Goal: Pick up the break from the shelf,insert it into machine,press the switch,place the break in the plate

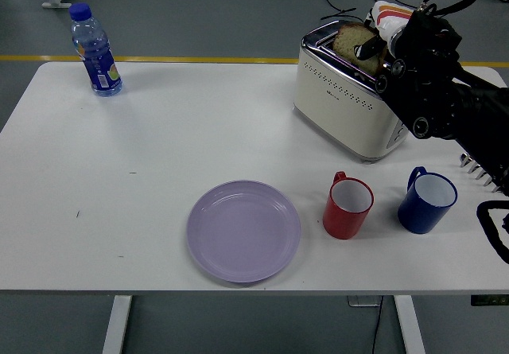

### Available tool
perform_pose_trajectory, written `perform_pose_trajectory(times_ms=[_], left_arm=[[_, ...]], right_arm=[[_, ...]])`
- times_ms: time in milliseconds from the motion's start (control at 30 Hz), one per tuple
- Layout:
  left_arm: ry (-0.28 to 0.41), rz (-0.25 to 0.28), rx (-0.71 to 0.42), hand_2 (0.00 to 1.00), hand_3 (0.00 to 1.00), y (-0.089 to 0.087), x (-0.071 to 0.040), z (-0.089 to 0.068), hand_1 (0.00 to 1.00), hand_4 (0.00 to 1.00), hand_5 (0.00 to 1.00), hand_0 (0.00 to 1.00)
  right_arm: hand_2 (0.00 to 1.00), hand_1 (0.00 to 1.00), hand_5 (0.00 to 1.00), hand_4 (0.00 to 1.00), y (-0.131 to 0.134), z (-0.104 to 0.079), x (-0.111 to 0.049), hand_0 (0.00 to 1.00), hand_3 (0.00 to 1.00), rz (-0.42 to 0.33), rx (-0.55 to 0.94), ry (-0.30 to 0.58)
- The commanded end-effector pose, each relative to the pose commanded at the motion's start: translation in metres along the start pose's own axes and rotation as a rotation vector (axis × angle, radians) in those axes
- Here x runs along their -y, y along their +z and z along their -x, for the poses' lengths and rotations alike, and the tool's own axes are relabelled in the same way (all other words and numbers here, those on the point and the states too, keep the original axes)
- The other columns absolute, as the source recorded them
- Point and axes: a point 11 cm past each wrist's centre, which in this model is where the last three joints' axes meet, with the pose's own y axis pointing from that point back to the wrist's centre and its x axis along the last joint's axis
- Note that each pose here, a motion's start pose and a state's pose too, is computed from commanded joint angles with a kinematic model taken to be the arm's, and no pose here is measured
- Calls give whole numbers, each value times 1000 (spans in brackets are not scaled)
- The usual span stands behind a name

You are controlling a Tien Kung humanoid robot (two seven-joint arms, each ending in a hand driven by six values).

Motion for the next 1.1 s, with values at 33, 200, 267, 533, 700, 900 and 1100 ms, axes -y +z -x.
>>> perform_pose_trajectory(times_ms=[33,200,267,533,700,900,1100], left_arm=[[0,0,0,594,605,0,0,0,587,333,943,656],[0,-2,2,593,604,-1,0,0,586,332,942,656],[0,-3,2,593,604,-1,0,0,586,332,942,656],[-1,-11,5,593,605,-5,1,0,586,330,940,656],[0,-14,7,592,605,-7,1,0,586,331,942,656],[1,-20,10,592,605,-10,2,0,587,331,942,656],[0,-25,10,592,605,-13,2,0,587,331,942,656]], right_arm=[[432,356,2,529,-2,1,0,266,517,-5,8,-7],[414,340,2,528,-6,2,-2,278,508,-19,20,-19],[414,340,2,528,-7,2,-2,278,508,-20,21,-17],[400,327,2,504,-16,-2,-5,277,500,-46,32,-7],[396,326,2,477,-27,-8,-9,277,500,-72,41,3],[395,324,2,473,-44,-15,-16,275,500,-119,49,14],[393,320,2,466,-59,-23,-23,270,499,-164,59,30]])
